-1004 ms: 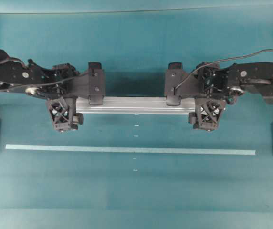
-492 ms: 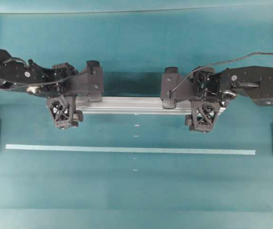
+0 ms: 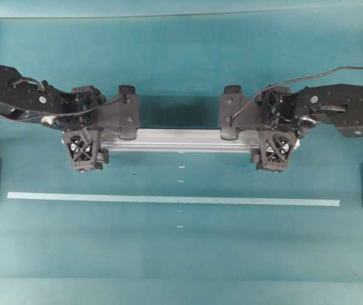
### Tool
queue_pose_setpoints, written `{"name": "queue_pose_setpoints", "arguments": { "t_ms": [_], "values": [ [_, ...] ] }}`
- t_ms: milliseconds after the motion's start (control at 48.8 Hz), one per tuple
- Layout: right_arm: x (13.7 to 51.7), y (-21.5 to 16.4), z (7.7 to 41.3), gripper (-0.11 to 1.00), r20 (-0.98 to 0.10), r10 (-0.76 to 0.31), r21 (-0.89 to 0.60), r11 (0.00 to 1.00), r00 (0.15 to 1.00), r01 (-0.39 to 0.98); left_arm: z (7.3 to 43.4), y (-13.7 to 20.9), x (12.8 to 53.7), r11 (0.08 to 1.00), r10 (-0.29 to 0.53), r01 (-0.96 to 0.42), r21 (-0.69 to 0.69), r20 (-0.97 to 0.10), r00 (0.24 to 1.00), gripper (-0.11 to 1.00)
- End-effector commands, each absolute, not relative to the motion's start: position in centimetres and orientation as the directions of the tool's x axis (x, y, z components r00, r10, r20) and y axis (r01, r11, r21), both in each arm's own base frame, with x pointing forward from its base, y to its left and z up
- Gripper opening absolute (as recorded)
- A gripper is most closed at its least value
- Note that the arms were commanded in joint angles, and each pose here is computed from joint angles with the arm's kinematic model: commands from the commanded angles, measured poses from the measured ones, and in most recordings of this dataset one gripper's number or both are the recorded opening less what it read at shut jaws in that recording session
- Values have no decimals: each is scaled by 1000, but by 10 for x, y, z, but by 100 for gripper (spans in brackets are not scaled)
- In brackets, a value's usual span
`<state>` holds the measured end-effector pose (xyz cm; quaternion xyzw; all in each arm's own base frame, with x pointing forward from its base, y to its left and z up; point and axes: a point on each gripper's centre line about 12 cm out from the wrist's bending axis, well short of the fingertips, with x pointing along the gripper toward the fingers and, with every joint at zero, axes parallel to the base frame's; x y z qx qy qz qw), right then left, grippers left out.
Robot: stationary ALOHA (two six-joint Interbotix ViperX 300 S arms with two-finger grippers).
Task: Lift the metal rail with both hands and move it towards you.
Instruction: 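Lower both open grippers around the rail ends, then close both grippers on the rail and lift it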
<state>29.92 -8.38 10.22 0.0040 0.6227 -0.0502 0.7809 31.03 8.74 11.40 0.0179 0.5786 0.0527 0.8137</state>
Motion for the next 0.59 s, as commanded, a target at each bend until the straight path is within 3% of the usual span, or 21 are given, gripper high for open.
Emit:
{"name": "queue_pose_setpoints", "arguments": {
  "t_ms": [0,430,512,574],
  "values": [
    [300,-82,101,100,-973,-68,-50,995,221,87,119,89,314,993,115,-74,95,-931,348,99],
    [302,-81,101,99,-969,-67,-46,995,238,93,120,90,316,992,123,-86,97,-915,384,97],
    [302,-80,100,95,-970,-66,-45,995,232,93,120,90,316,991,124,-86,98,-913,389,89],
    [302,-78,100,87,-971,-64,-45,995,231,87,119,90,315,992,124,-80,100,-913,388,76]
  ]
}}
